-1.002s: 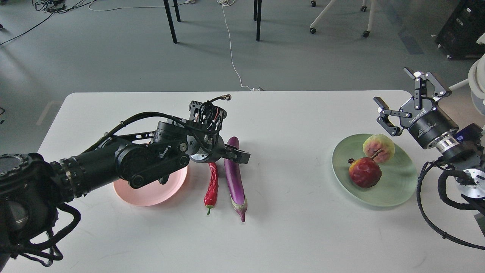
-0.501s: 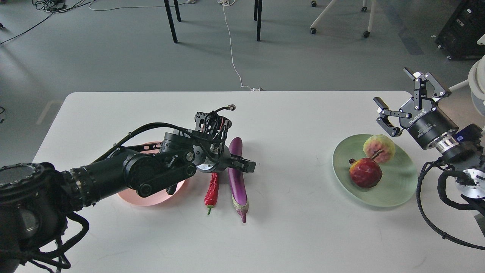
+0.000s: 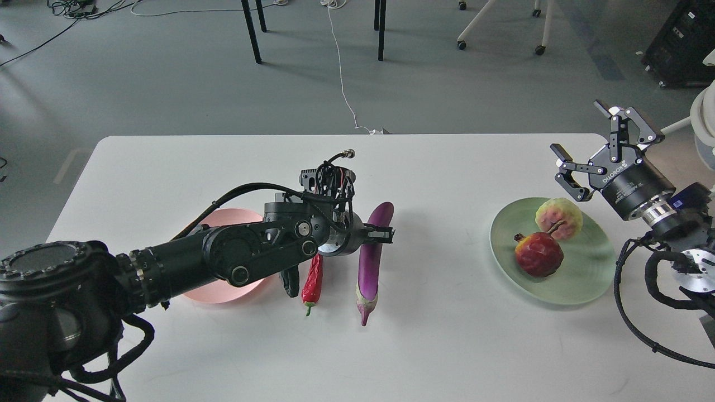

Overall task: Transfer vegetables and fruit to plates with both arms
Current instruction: 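Lift the eggplant and lay it on the pink plate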

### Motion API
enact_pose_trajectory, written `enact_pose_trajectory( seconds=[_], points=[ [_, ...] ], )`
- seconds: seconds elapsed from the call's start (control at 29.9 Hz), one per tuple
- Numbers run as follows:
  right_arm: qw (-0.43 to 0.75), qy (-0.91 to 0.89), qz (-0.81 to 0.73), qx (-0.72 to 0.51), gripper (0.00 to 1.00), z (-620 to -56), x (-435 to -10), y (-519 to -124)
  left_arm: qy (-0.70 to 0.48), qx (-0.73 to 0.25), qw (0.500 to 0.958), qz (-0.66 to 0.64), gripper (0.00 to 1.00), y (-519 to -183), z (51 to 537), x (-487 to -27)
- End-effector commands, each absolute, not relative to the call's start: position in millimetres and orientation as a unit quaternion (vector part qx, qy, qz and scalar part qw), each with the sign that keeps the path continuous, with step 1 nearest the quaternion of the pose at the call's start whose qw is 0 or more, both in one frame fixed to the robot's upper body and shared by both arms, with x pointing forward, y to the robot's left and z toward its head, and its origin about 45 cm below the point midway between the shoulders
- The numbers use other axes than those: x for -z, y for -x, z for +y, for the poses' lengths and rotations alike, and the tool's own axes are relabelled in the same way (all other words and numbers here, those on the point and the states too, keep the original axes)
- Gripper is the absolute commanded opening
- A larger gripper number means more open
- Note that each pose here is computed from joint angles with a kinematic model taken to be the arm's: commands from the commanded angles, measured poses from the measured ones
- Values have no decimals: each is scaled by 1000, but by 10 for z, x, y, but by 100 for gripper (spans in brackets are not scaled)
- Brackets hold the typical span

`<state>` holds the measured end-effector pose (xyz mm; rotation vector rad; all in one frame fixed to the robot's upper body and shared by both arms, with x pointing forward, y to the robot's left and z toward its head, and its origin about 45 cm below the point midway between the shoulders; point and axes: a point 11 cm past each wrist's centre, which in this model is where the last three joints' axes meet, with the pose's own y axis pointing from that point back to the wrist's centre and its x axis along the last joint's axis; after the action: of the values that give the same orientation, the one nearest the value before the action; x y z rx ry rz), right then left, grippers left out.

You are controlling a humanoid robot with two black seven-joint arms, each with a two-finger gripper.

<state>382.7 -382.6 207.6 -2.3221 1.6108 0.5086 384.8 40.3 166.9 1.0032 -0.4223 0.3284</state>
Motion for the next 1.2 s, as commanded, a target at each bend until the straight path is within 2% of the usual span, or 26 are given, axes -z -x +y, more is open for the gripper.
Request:
enact_pose_trajectory(
  seconds=[0.0,0.17,0.33,0.63,0.83,1.17],
  points=[
    [136,802,555,-175,96,-3818,-2080,-3833,-443,-174,857,-200,16,-4017,326,-2064],
    [135,802,554,-175,96,-3813,-2084,-3838,-441,-123,853,-251,16,-4129,643,-2488],
    [137,803,553,-173,96,-3800,-2106,-3855,-475,-132,807,-325,16,-4216,1347,-2623],
    [134,804,553,-173,96,-3806,-2092,-3844,-559,-116,762,-306,17,-3921,2698,-2247],
    [134,803,554,-174,96,-3809,-2090,-3841,-573,-127,764,-270,19,-3773,3031,-2107],
    [134,803,554,-175,96,-3812,-2078,-3833,-581,-120,770,-235,26,-3599,3136,-1836]
  ],
)
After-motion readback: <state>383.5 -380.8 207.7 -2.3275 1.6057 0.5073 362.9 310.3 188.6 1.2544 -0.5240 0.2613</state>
